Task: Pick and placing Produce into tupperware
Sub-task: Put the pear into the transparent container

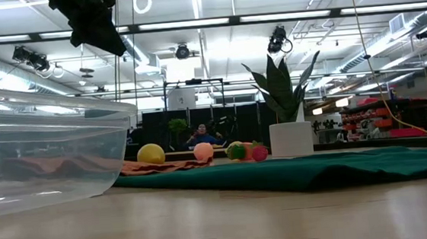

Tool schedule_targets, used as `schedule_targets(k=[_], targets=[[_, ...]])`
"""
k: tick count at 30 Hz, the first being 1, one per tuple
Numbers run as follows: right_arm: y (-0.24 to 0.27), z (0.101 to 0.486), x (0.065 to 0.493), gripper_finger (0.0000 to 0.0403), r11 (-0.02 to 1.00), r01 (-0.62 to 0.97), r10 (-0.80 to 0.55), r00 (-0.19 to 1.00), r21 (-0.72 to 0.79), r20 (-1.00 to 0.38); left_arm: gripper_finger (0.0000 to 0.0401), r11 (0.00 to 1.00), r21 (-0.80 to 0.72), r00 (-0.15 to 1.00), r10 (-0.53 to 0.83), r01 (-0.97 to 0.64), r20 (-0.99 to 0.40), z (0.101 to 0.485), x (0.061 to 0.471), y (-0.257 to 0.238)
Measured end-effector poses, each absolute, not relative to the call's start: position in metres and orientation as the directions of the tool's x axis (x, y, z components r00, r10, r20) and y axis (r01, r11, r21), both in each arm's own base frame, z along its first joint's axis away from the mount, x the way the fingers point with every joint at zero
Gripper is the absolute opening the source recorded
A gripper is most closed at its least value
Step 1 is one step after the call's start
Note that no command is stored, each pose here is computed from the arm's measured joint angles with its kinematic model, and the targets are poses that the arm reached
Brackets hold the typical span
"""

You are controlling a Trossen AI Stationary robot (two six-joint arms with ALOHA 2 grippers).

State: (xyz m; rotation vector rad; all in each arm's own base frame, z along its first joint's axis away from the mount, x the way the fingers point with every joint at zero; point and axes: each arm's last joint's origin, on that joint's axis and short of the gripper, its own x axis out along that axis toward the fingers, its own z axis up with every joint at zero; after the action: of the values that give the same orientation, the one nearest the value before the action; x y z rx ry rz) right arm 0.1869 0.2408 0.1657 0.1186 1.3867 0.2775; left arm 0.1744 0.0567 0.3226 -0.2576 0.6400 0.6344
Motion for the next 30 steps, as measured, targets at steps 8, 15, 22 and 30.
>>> schedule_targets(k=[8,15,22,30], targets=[[0.2429,0.1657,0.1841,0.0297,0.960,-0.135,0.263,0.155,0.244,-0.952,0.0107,0.782,-0.033,0.623,0.469,-0.622,-0.626,0.3225,0.1745,0.0567],[0.2400,0.1612,0.1818,0.0292,0.965,-0.121,0.250,0.144,0.233,-0.958,0.0107,0.782,-0.033,0.623,0.469,-0.622,-0.626,0.3226,0.1744,0.0567],[0.2376,0.1565,0.1802,0.0288,0.967,-0.100,0.245,0.141,0.232,-0.959,0.0107,0.782,-0.033,0.623,0.469,-0.622,-0.626,0.3226,0.1744,0.0567],[0.2372,0.1562,0.1802,0.0276,0.969,-0.102,0.238,0.147,0.224,-0.960,0.0107,0.782,-0.033,0.623,0.469,-0.622,-0.626,0.3225,0.1745,0.0567]])
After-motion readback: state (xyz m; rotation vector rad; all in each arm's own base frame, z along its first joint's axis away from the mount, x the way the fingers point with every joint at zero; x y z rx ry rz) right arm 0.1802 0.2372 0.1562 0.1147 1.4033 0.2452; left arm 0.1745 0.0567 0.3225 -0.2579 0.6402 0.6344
